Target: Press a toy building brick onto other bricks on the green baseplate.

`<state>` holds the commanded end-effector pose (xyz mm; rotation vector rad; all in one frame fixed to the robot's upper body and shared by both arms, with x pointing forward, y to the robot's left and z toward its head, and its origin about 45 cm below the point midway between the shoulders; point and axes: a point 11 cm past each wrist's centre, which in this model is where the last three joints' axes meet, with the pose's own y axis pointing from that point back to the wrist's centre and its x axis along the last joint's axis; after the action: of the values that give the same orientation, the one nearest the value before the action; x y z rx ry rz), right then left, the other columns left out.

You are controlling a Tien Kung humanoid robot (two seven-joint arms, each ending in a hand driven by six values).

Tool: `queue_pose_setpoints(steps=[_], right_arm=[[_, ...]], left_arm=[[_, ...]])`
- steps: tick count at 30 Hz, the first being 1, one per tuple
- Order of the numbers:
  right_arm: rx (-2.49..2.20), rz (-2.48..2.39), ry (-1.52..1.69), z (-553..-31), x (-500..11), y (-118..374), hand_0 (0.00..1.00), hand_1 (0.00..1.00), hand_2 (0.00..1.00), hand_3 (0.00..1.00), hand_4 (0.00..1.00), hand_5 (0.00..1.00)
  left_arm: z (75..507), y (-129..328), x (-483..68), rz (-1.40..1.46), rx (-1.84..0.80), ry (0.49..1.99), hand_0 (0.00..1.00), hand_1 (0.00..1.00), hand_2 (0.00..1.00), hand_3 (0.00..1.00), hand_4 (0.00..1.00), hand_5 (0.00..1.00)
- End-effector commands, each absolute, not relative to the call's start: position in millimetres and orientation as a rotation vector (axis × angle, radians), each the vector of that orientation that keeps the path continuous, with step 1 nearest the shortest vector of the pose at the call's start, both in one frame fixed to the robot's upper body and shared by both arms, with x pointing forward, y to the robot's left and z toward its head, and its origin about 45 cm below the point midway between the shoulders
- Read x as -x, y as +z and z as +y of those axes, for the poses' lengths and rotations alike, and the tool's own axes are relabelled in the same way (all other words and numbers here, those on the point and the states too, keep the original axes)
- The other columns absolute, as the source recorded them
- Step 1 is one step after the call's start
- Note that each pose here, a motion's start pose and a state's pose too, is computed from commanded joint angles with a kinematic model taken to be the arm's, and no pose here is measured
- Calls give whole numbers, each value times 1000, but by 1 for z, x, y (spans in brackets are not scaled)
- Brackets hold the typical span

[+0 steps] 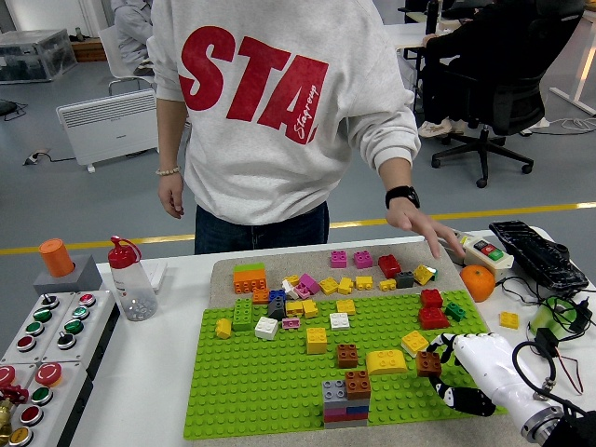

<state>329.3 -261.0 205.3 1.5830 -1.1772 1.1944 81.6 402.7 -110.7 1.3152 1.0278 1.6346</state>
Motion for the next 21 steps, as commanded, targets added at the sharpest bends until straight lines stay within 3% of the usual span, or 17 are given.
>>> queue_pose_setpoints(steps=[1,6,7,21], right_arm=[[-1583,-1182,1200,-261,-329,207,893,761,799,535,528,212],[-1588,-1199,1225,-260,-329,213,893,761,799,535,528,212],[-1590,-1201,1229,-259,-329,214,981,875,894,538,524,212],[-1634,-1216,1273,-248,-328,227,998,915,922,539,530,209]], left_arm=[[403,-111,-81,1028,-1316,1634,658,682,705,576,300,998],[403,-111,-79,1030,-1320,1632,658,682,705,576,300,998],[403,-111,-79,1030,-1321,1632,659,682,705,576,300,998],[403,-112,-74,1034,-1329,1627,658,682,705,576,299,998]])
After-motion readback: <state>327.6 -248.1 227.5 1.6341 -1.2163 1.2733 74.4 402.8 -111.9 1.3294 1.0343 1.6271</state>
